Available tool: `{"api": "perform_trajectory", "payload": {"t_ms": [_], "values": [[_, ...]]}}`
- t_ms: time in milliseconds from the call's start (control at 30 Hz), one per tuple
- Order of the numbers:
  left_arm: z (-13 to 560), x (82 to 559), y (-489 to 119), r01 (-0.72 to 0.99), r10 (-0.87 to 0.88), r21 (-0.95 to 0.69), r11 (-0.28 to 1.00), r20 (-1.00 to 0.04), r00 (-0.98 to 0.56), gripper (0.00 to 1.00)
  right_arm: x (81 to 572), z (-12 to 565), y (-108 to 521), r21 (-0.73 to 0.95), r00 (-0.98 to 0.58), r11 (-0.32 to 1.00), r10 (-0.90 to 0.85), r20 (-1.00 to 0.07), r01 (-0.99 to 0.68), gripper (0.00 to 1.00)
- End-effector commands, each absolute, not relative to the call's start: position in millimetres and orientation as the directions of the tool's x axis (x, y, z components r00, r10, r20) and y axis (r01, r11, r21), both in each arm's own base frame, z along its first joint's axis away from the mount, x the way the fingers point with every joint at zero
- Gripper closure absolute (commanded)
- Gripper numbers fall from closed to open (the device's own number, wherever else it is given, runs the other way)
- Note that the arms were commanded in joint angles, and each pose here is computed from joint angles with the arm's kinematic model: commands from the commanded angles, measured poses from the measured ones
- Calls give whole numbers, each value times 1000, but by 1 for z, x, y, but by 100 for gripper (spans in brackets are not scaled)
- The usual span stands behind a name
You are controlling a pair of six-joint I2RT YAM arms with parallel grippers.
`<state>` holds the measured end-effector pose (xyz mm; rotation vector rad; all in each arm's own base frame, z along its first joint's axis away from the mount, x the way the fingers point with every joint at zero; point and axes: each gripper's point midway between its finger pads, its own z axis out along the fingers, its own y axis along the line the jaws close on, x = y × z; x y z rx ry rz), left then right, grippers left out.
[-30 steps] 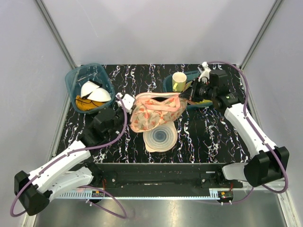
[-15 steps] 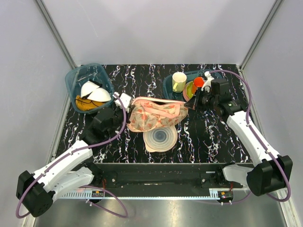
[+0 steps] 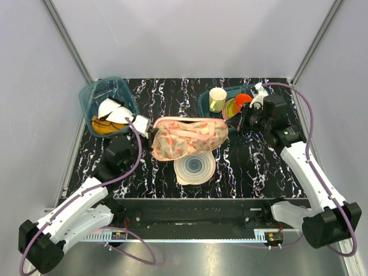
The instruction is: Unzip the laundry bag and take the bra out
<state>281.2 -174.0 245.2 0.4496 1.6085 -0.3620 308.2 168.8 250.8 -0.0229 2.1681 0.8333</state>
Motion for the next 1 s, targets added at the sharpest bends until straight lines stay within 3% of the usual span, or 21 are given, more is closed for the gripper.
{"api": "perform_trajectory", "payload": {"t_ms": [0,200,400,567,667,700,733,767,833,967], "values": [[278,292,-144,373,-18,-3,928,-999,35,100,328,302,151,514,-488,796,326,-809,-321,100],[294,295,-129,328,-38,-11,944,-996,75,100,340,265,163,556,-563,771,321,-761,-312,100],[279,290,-142,393,-58,-50,918,-998,7,100,342,255,173,602,-599,733,338,-726,-316,100],[263,250,-196,707,-3,-52,705,-997,-71,97,351,274,190,631,-593,667,339,-730,-396,100],[258,225,-215,816,13,-77,573,-995,-103,71,359,275,194,626,-587,658,330,-739,-418,100],[259,211,-224,865,18,-88,493,-994,-111,56,361,272,195,623,-591,661,323,-739,-418,100],[252,204,-227,886,39,-105,452,-990,-137,28,362,272,195,618,-586,662,320,-744,-423,100],[255,198,-231,904,46,-105,415,-990,-136,17,363,267,195,610,-585,669,312,-749,-424,100],[247,197,-234,906,64,-148,397,-980,-188,2,362,266,195,598,-574,669,302,-761,-440,100],[245,223,-234,854,54,-171,492,-973,-226,1,357,252,195,603,-590,666,293,-752,-438,100]]}}
